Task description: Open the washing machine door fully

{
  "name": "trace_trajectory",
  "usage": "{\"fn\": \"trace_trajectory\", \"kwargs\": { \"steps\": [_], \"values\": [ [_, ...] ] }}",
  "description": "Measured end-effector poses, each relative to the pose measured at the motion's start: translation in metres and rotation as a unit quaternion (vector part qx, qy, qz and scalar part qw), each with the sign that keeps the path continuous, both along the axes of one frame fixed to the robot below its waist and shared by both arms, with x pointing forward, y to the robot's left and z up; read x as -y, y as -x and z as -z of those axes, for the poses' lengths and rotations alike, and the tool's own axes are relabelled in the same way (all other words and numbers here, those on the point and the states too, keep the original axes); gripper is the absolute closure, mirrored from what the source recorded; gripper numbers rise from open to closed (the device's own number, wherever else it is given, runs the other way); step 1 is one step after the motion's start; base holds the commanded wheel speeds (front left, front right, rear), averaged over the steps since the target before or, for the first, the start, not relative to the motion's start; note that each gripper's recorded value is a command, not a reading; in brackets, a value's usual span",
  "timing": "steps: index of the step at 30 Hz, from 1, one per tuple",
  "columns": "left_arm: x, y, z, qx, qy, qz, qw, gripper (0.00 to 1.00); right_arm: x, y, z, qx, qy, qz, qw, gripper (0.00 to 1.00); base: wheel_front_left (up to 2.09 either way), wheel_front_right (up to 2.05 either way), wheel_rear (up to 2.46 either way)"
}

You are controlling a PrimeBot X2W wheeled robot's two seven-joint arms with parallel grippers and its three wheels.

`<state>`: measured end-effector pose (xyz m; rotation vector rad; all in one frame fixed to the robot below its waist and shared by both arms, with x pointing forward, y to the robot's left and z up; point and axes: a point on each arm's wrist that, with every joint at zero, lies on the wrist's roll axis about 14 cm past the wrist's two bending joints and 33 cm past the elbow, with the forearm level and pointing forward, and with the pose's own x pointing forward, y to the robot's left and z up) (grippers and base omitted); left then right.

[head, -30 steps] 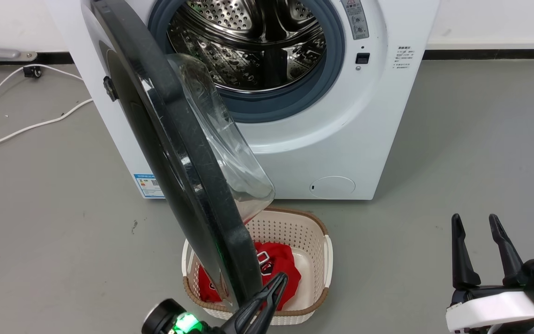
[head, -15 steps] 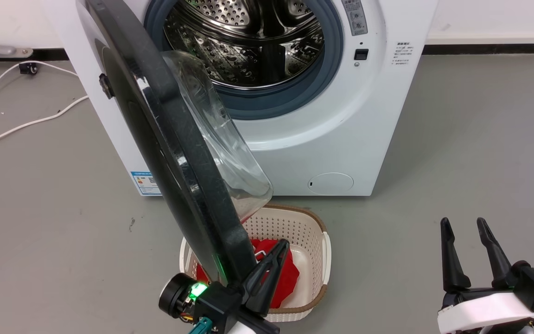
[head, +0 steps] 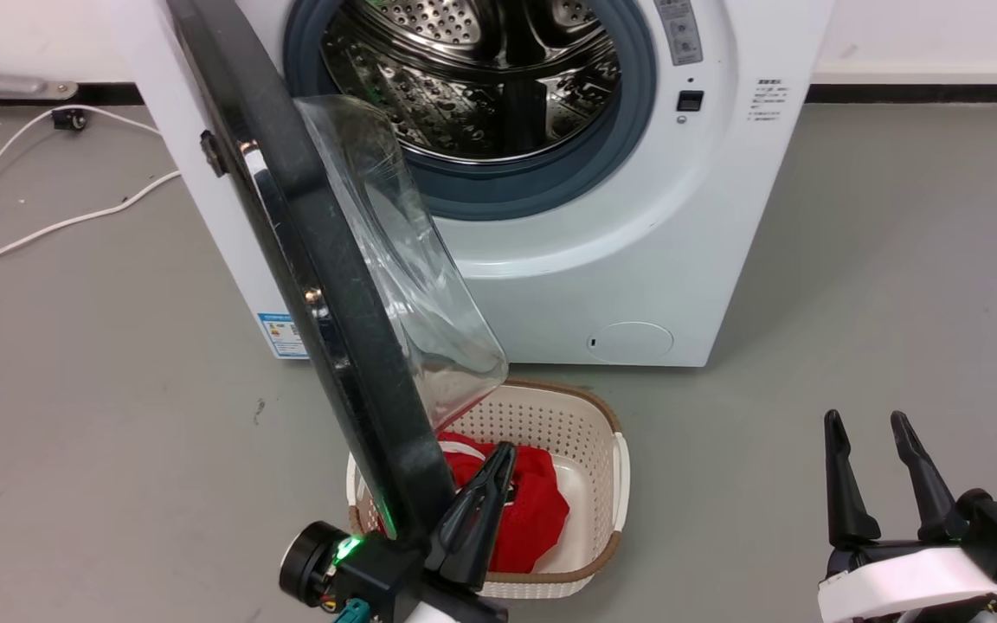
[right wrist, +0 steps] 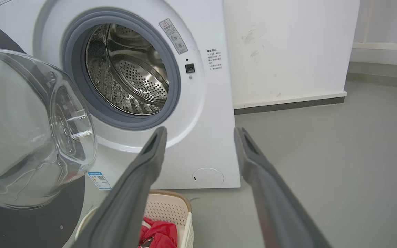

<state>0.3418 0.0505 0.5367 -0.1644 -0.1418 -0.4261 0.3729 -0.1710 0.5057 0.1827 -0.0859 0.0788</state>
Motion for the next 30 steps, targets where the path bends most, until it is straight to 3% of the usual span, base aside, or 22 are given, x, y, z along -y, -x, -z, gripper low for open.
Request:
{"fn": "trace_trajectory", "kwargs": {
  "steps": [13, 20, 21, 30],
  "values": [
    [-0.082, 0.029, 0.013, -0.036, 0.002, -0.145, 0.989, 1.00, -0.037, -0.017, 0.004, -0.005, -0.001, -0.055, 0.998, 0.00, 0.00, 0.00, 0.00],
    [-0.140, 0.051, 0.018, -0.048, -0.018, -0.239, 0.970, 1.00, -0.070, -0.027, 0.004, -0.004, 0.001, -0.101, 0.995, 0.00, 0.00, 0.00, 0.00],
    [-0.164, 0.058, 0.019, -0.050, -0.023, -0.275, 0.960, 1.00, -0.081, -0.029, 0.005, -0.005, 0.000, -0.117, 0.993, 0.00, 0.00, 0.00, 0.00],
    [-0.233, 0.060, 0.016, -0.043, -0.048, -0.355, 0.933, 1.00, -0.083, -0.028, 0.008, -0.010, 0.002, -0.120, 0.993, 0.00, 0.00, 0.00, 0.00]
  ]
}}
